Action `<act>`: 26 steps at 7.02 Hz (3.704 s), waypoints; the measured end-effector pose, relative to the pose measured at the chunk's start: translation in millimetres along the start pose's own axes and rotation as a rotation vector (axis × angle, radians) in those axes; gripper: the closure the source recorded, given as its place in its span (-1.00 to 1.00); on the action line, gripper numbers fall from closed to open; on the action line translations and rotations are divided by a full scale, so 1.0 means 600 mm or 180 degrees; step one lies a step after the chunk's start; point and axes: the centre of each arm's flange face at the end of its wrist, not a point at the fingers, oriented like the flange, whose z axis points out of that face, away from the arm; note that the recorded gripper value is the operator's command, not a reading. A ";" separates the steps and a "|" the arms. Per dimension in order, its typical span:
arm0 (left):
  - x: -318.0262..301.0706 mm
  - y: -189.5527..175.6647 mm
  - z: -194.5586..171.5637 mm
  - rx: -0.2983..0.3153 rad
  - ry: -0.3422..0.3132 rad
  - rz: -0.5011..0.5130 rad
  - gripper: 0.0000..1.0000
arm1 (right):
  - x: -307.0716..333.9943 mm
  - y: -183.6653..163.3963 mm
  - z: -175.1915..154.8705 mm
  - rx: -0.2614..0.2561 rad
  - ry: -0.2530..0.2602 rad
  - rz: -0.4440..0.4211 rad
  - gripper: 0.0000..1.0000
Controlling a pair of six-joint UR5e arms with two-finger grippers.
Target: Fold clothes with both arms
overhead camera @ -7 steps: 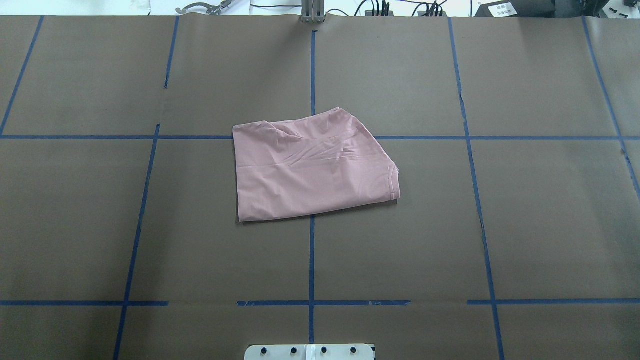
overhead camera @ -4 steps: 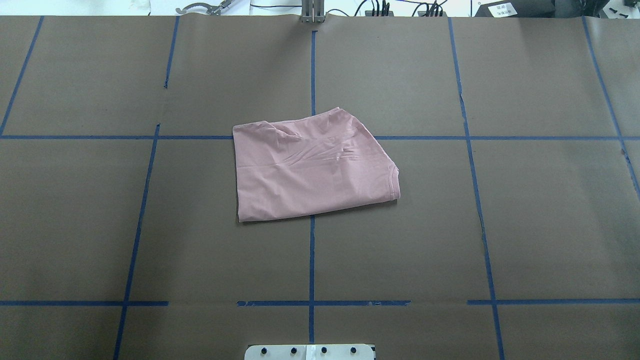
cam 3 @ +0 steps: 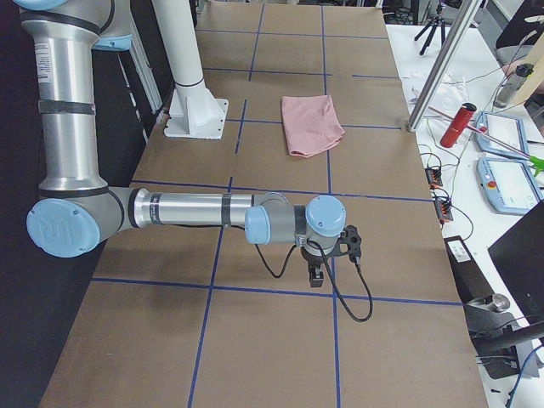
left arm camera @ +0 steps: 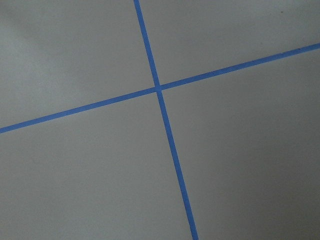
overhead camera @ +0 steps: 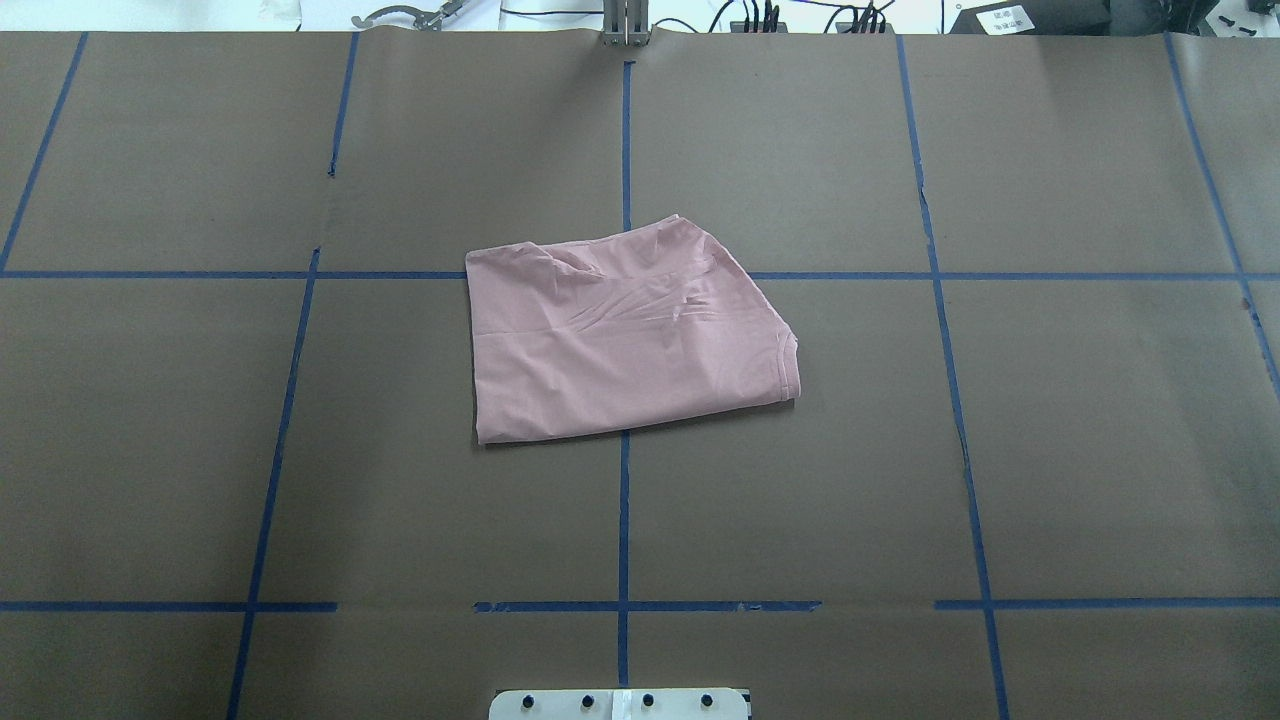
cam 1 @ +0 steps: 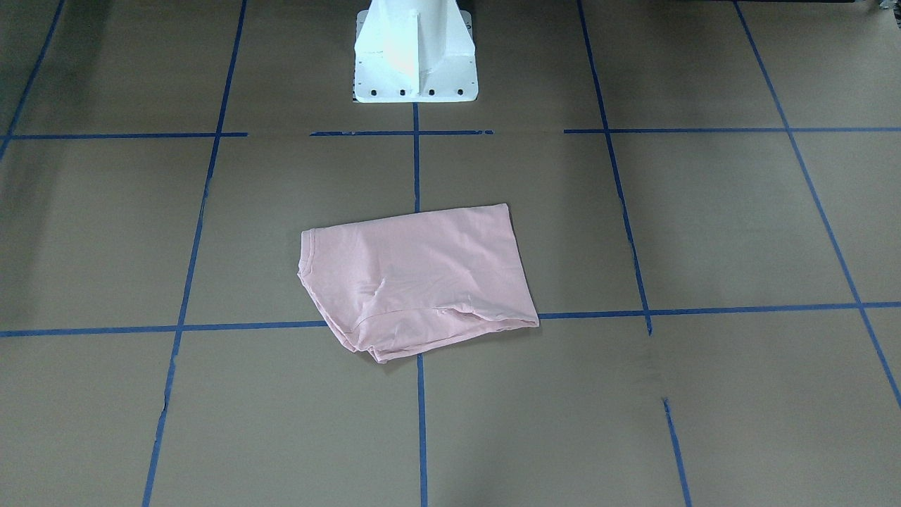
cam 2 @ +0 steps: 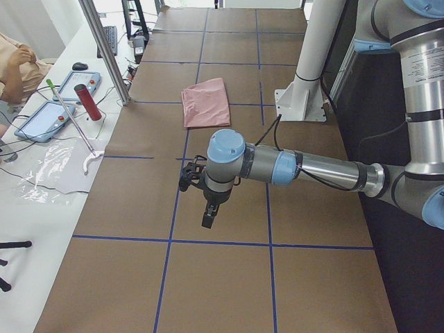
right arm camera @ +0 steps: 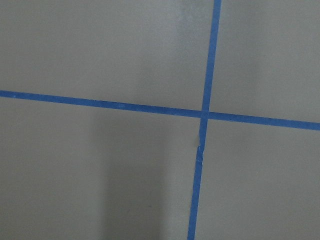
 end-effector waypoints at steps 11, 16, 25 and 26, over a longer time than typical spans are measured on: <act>-0.001 -0.005 0.010 -0.0029 0.0014 0.0006 -1.00 | -0.006 -0.003 -0.004 0.0019 0.0005 0.0011 -1.00; 0.007 -0.014 0.003 0.0014 0.0019 0.0041 -1.00 | -0.011 -0.006 -0.008 0.0035 0.0003 -0.0005 -1.00; 0.018 -0.029 -0.011 0.0079 0.0014 0.0118 -1.00 | -0.022 -0.009 -0.016 0.0067 0.0010 -0.0039 -1.00; 0.019 -0.035 -0.012 0.0090 0.0013 0.0129 -1.00 | -0.022 -0.009 -0.016 0.0064 0.0009 -0.0039 -1.00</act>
